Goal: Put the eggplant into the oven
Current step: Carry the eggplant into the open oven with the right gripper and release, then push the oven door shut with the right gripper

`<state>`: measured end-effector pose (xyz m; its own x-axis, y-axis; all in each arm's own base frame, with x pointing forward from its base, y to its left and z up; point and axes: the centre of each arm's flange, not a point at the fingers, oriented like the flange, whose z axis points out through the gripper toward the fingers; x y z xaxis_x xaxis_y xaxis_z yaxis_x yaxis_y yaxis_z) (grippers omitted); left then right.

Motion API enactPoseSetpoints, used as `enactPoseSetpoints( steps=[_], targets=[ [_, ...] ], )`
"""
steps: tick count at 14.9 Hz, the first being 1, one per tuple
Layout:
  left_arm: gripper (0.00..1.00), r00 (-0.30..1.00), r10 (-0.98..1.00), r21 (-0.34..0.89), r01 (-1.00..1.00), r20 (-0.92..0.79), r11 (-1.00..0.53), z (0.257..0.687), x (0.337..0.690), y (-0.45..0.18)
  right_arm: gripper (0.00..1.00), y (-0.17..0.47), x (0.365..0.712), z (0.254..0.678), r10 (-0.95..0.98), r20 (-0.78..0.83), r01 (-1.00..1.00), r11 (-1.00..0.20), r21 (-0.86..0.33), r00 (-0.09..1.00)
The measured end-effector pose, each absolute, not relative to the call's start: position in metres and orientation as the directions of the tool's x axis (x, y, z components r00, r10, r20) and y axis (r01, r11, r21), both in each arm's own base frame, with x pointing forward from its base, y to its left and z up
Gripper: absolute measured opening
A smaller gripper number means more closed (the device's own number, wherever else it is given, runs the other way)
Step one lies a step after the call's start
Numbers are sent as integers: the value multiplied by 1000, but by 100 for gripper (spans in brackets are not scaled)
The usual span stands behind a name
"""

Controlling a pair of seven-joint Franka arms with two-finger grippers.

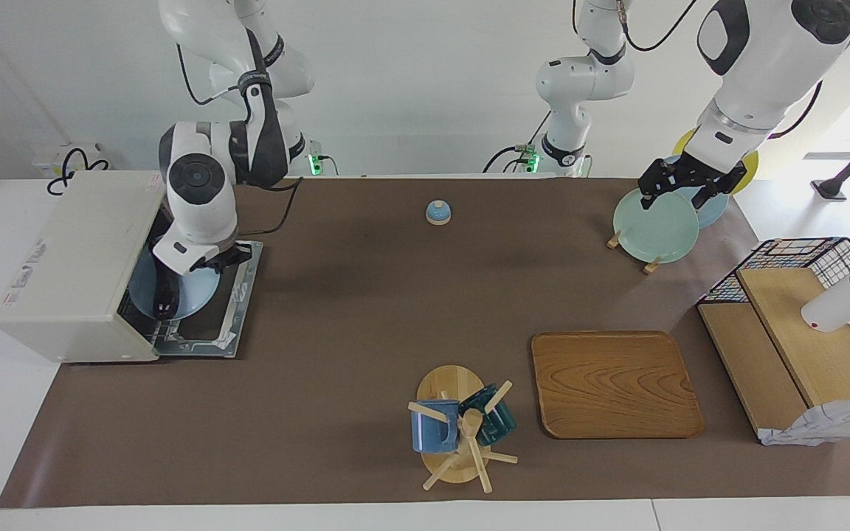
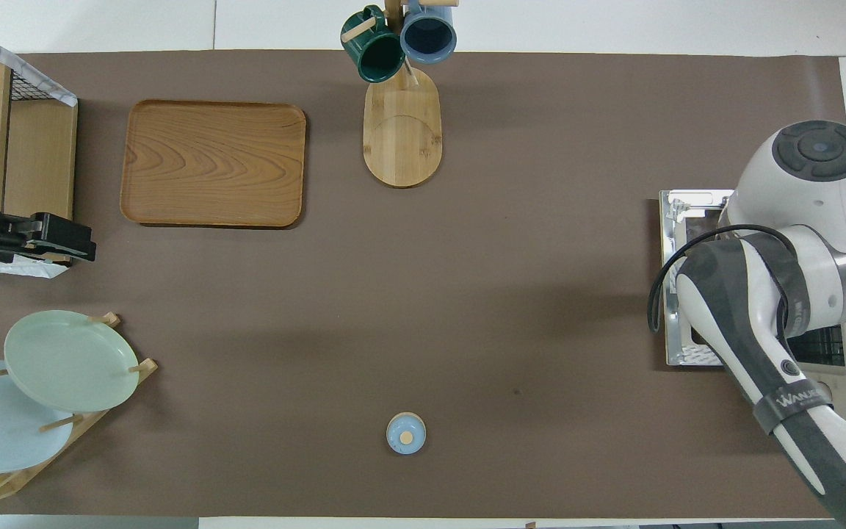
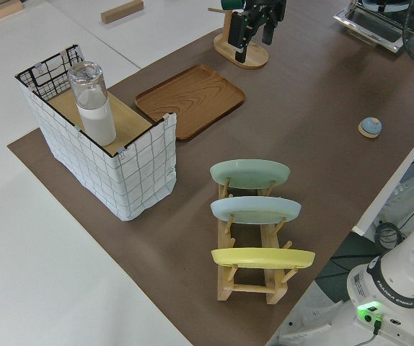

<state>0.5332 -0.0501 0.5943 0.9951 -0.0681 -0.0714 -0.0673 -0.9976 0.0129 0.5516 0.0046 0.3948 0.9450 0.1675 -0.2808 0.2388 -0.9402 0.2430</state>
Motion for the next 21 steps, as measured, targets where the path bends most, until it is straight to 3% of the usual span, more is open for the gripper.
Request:
enactPoseSetpoints(
  steps=[8,9,13,16,17,18,21],
  targets=[
    [100,995,-68,13,-67,-71,-998,594,533,-50,7,-31,540,374,157,-243,215,-948,235,957],
    [100,995,-68,13,-67,-71,-998,594,533,-50,11,-33,539,372,158,-242,215,-949,232,957],
    [100,995,-68,13,-67,-71,-998,594,533,-50,48,-32,539,375,167,-232,221,-948,229,958],
    [100,995,-68,13,-67,-71,-998,594,533,-50,55,-6,546,397,187,-220,233,-950,206,957],
    [100,995,-68,13,-67,-71,-998,594,533,-50,54,9,550,407,203,-204,243,-949,199,958],
    [100,995,-68,13,-67,-71,-998,594,533,-50,46,26,552,412,212,-182,246,-949,198,960],
    [100,995,-68,13,-67,-71,-998,594,533,-50,10,73,550,391,247,-96,262,-945,198,964]
  ],
)
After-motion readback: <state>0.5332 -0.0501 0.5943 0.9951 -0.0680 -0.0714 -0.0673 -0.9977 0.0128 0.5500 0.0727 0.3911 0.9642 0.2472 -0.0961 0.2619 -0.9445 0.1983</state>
